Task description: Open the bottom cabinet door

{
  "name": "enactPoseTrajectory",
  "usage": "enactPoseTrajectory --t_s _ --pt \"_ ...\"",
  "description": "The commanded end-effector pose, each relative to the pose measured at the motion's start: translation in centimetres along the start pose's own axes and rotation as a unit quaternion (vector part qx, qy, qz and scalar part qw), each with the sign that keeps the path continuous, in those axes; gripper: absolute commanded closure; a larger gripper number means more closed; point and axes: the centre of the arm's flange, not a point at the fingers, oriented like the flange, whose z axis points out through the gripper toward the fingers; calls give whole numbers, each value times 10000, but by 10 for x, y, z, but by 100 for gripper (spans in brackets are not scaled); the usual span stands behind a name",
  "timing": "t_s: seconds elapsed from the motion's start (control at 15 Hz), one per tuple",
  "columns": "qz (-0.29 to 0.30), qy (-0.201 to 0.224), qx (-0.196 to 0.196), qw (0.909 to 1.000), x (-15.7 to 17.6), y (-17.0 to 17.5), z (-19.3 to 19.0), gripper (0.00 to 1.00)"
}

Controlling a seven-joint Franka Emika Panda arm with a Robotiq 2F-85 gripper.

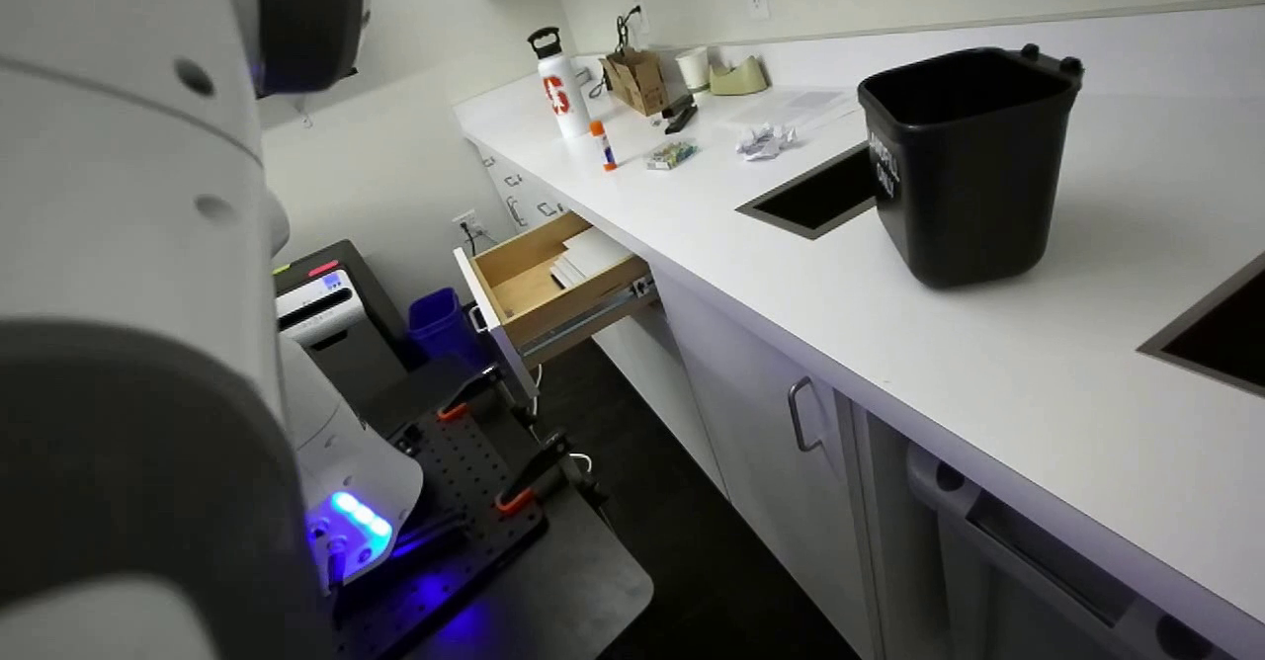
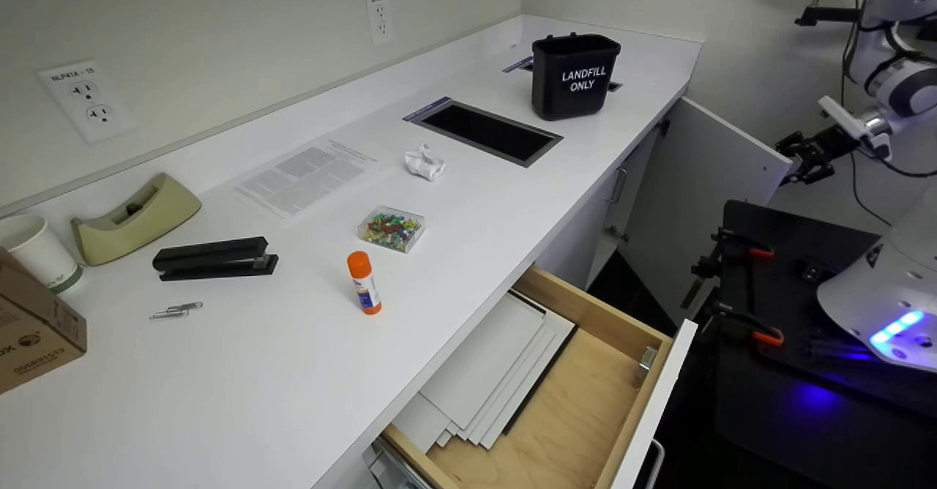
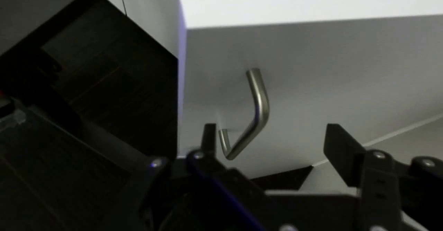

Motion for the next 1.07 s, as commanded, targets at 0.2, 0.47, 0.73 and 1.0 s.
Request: enactPoseTrajectory --t_s 0.2,0.47,0.73,1.0 --pt "-954 817 -502 9908 -90 18 -77 0" --pt "-1384 954 -672 9835 -128 22 -123 0" --pt "-1828 1079 -887 9732 -163 36 -148 0" --pt "-2533 1032 -912 9575 -197 49 -162 0"
